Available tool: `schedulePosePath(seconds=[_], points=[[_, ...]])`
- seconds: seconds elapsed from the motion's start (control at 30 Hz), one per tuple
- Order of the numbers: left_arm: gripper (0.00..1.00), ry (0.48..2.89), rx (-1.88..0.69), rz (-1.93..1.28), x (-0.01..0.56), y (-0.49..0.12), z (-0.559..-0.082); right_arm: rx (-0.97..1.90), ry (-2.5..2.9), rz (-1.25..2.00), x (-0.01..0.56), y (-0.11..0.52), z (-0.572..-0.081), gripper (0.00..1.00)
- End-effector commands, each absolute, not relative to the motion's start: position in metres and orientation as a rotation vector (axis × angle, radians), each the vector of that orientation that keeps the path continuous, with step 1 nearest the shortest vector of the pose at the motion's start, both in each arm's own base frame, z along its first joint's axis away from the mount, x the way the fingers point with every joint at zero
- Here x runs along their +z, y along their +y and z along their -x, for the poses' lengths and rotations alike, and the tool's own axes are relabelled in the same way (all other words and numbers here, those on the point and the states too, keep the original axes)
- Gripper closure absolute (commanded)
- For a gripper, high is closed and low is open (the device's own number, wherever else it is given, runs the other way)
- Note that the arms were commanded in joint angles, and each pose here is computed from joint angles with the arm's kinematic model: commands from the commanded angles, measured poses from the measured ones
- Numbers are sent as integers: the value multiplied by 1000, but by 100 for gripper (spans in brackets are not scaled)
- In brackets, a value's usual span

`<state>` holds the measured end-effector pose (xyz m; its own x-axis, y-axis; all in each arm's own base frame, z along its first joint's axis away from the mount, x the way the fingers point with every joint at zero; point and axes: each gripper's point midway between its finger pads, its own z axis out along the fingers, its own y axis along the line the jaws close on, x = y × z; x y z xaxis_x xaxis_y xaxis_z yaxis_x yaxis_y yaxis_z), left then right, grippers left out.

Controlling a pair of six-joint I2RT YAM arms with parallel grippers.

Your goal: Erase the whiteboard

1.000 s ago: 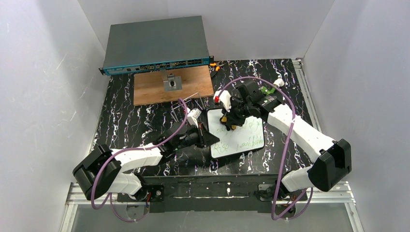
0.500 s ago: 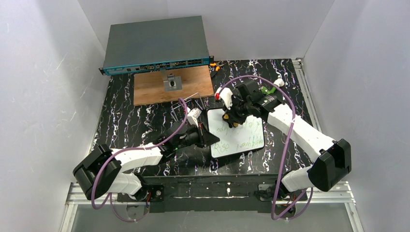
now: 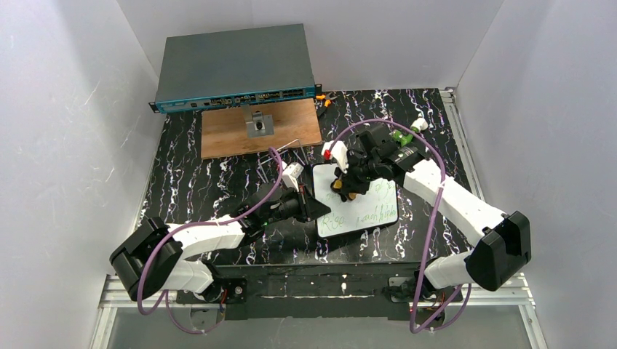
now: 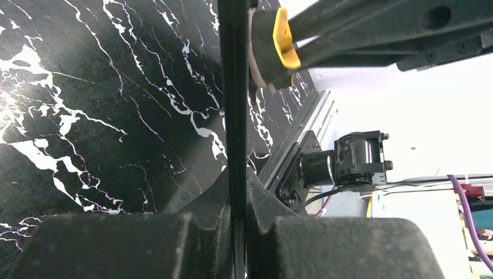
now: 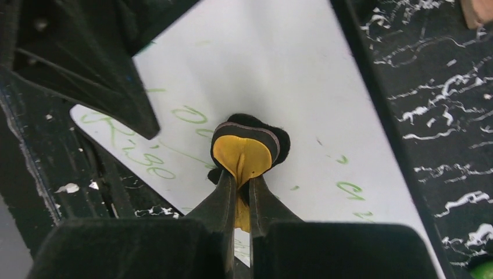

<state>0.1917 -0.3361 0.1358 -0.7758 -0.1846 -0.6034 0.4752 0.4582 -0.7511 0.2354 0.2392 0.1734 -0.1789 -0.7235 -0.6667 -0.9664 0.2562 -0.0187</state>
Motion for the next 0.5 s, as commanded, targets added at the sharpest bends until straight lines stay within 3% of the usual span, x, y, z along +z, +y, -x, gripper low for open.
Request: schedulePosePath(seconds=[0.0, 0.27, 0.47], points=[[100, 2056, -1330, -322, 137, -338, -189, 622, 1930, 1533, 183, 248, -227, 99], [100, 2056, -1314, -314, 136, -334, -188, 412, 2016, 1301, 186, 222, -276, 99], [100, 2054, -1314, -321, 137, -335, -189, 542, 2006, 1392, 177, 225, -251, 99]])
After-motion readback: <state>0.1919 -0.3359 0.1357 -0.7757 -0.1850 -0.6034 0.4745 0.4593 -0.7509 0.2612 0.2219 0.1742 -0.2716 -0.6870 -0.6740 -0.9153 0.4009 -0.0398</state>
